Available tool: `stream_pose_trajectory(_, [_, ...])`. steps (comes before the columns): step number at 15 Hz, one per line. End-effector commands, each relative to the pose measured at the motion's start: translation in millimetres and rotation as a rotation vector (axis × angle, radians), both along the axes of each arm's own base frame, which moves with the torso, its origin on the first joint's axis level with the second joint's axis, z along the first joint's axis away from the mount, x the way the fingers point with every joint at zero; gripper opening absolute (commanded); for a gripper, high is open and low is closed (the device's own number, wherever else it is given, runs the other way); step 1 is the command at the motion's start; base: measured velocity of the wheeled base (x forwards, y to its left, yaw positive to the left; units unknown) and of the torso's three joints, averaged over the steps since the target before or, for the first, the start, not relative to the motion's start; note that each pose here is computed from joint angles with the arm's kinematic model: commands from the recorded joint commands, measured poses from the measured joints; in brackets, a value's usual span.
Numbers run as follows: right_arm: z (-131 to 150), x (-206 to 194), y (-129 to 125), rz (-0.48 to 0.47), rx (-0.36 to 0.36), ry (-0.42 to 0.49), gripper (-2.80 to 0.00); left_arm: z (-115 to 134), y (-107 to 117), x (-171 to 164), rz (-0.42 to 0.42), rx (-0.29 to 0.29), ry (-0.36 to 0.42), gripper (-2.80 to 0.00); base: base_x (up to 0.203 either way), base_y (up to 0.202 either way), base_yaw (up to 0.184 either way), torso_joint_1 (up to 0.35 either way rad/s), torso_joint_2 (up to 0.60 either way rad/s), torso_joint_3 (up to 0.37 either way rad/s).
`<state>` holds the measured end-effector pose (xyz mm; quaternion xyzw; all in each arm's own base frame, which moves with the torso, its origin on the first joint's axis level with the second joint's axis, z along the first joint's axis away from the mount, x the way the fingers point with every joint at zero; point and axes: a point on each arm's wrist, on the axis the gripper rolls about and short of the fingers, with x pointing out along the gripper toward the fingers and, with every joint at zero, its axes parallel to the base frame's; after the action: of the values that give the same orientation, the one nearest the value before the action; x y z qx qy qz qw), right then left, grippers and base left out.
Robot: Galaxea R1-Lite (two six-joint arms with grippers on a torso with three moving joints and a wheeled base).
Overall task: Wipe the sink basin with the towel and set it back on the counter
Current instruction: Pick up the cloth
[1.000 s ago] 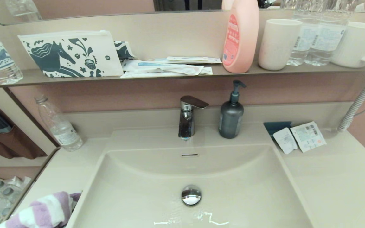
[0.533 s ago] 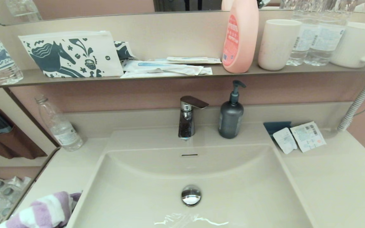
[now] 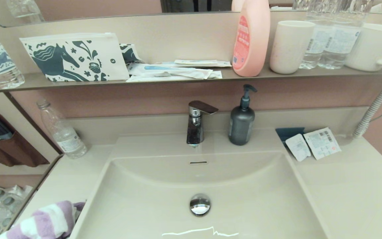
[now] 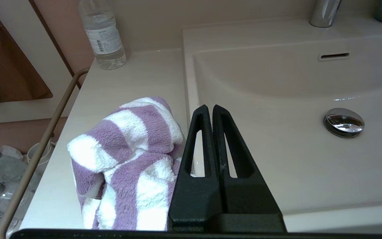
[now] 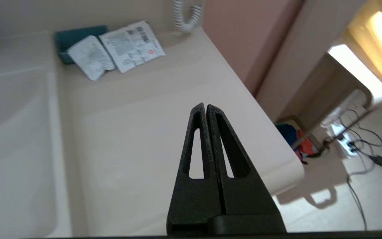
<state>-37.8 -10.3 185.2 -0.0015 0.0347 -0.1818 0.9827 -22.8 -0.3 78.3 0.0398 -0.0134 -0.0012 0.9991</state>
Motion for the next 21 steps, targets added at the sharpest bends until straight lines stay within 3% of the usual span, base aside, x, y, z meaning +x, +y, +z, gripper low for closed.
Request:
stream_pose_trajectory(1, [-7, 4, -1, -0.088, -0.006, 0.035, -2.8, 0, 0, 0, 0.0, 0.001, -0.001, -2.8, 0.0, 0.0, 0.0, 0.0, 0.0, 0.0])
stream_pose_trajectory(5, [-14, 2, 0, -0.24, -0.003, 0.041, -2.8, 0, 0, 0, 0.0, 0.0, 0.001, -2.8, 0.0, 0.0, 0.0, 0.0, 0.0, 0.0])
stream_pose_trajectory(7, [-20, -1, 0, -0.226, 0.002, 0.029, -2.8, 0, 0, 0, 0.0, 0.0, 0.001, -2.8, 0.0, 0.0, 0.0, 0.0, 0.0, 0.0])
stream_pose_trajectory(10, [-32, -10, 3, -0.008, 0.018, -0.029, -2.8, 0, 0, 0, 0.0, 0.0, 0.001, -2.8, 0.0, 0.0, 0.0, 0.0, 0.0, 0.0])
stream_pose_trajectory(13, [-64, -15, 8, 0.216, 0.033, -0.056, -2.8, 0, 0, 0, 0.0, 0.001, -0.001, -2.8, 0.0, 0.0, 0.0, 0.0, 0.0, 0.0])
stream_pose_trajectory(16, [-78, -8, 10, 0.299, 0.066, -0.008, -2.8, 0, 0, 0, 0.0, 0.0, 0.001, -2.8, 0.0, 0.0, 0.0, 0.0, 0.0, 0.0])
stream_pose_trajectory(21, [-99, 8, 10, 0.315, 0.038, -0.037, -2.8, 0, 0, 0, 0.0, 0.0, 0.001, -2.8, 0.0, 0.0, 0.0, 0.0, 0.0, 0.0])
